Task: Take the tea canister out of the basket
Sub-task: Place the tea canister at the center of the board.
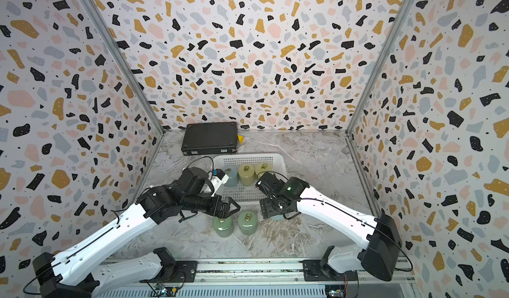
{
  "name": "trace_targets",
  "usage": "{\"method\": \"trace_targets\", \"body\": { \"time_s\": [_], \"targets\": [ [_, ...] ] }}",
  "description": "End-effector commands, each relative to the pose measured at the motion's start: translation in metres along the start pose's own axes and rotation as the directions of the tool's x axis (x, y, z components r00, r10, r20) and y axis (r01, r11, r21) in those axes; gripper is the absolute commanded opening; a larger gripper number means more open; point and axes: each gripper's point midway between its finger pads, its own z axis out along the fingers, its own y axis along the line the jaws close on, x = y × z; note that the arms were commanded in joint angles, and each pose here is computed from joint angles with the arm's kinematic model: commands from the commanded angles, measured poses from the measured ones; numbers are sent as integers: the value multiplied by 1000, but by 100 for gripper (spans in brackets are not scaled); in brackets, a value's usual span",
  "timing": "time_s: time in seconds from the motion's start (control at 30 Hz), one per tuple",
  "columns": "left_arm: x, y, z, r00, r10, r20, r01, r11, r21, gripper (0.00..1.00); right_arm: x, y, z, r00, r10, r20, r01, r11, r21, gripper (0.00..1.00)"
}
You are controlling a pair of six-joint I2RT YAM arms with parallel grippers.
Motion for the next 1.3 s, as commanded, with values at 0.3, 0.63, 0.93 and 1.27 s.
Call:
{"method": "trace_targets", "body": {
  "time_s": [0.3, 0.63, 0.93, 1.27],
  "targets": [
    [-10, -8, -7, 998, 20, 64, -21, 999, 27, 100, 23, 2, -26, 997, 22, -68, -26, 998, -61, 76],
    [-8, -6, -7, 998, 16, 62, -18, 1000, 21, 100, 36, 3, 9, 992, 14, -128, -19, 999, -41, 76],
    [-4, -5, -10, 998, 13, 57, -14, 1000, 15, 100, 25, 5, 40, 994, 8, -105, -8, 1000, 4, 78],
    [-1, -3, -13, 998, 14, 57, -14, 1000, 5, 100, 29, 5, 67, 989, 1, -145, 4, 999, 39, 79]
  ]
}}
